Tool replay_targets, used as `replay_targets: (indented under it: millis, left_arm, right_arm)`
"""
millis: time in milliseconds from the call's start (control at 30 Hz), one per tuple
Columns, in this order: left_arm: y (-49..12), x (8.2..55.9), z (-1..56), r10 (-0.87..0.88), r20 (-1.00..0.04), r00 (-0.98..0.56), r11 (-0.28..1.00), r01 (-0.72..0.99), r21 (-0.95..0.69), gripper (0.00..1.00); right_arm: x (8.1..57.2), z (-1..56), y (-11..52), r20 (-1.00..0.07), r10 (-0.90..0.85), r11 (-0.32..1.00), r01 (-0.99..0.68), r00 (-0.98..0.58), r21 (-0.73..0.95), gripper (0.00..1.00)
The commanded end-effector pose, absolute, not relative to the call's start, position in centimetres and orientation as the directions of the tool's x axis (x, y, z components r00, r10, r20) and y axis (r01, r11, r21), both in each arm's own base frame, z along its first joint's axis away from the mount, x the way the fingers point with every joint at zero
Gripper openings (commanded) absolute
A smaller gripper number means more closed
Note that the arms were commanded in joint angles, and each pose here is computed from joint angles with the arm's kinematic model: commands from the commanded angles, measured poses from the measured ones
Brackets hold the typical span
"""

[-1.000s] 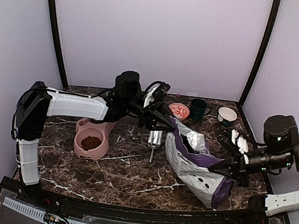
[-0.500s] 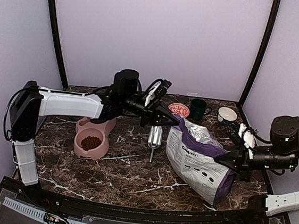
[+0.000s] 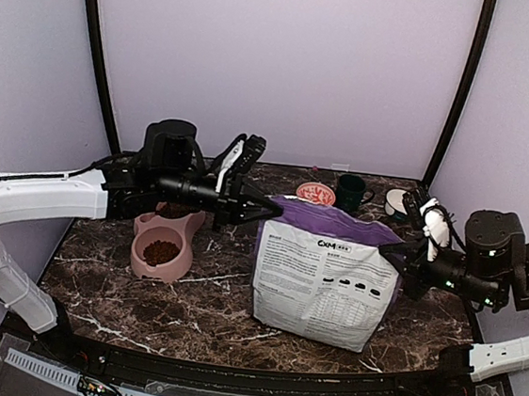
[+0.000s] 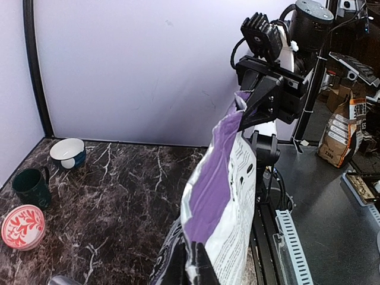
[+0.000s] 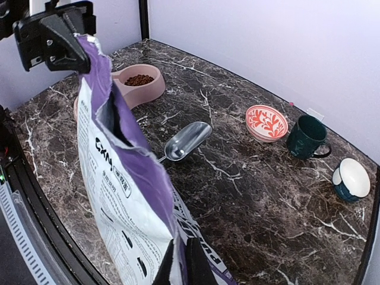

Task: Serve the pet food
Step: Close the seal on the pet food bag with both arms.

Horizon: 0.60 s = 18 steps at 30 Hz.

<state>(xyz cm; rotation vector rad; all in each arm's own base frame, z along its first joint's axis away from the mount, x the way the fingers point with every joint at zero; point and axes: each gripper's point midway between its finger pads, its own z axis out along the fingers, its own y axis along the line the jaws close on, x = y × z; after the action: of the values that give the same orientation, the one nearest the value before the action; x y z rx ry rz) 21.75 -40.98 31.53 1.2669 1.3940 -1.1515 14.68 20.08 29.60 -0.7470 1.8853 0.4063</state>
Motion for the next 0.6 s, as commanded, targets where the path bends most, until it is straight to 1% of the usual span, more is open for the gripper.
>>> replay_targets:
  millis: [0, 100, 233, 367, 567]
  left_arm:
    - [-34.9, 24.8, 37.1, 0.062, -0.997, 0.050, 0.330, 0.942, 0.067, 0.00]
    - [-33.5, 24.4, 36.8, 0.076, -0.995, 0.067, 0.368, 0.925, 0.090, 0.00]
    - [-32.4, 24.0, 36.2, 0.101, -0.992, 0.069, 0.393, 0.913, 0.104, 0.00]
    - [-31.6, 23.7, 35.2, 0.132, -0.990, 0.043, 0.406, 0.909, 0.093, 0.00]
    - [-31.2, 23.1, 33.2, 0.151, -0.988, -0.024, 0.404, 0.914, 0.040, 0.00]
  right_arm:
    - [18.5, 37.2, 14.8, -0.970, 0.109, 0.935, -0.308, -0.216, 0.174, 0.00]
    - [19.4, 35.8, 15.6, -0.961, 0.097, 0.956, -0.245, -0.257, 0.162, 0.00]
    - [21.3, 33.1, 17.7, -0.936, 0.064, 0.961, -0.231, -0.347, 0.151, 0.00]
    - [22.8, 30.9, 19.6, -0.904, 0.044, 0.950, -0.263, -0.425, 0.170, 0.00]
    - [23.7, 29.5, 21.0, -0.884, -0.010, 0.924, -0.343, -0.467, 0.170, 0.00]
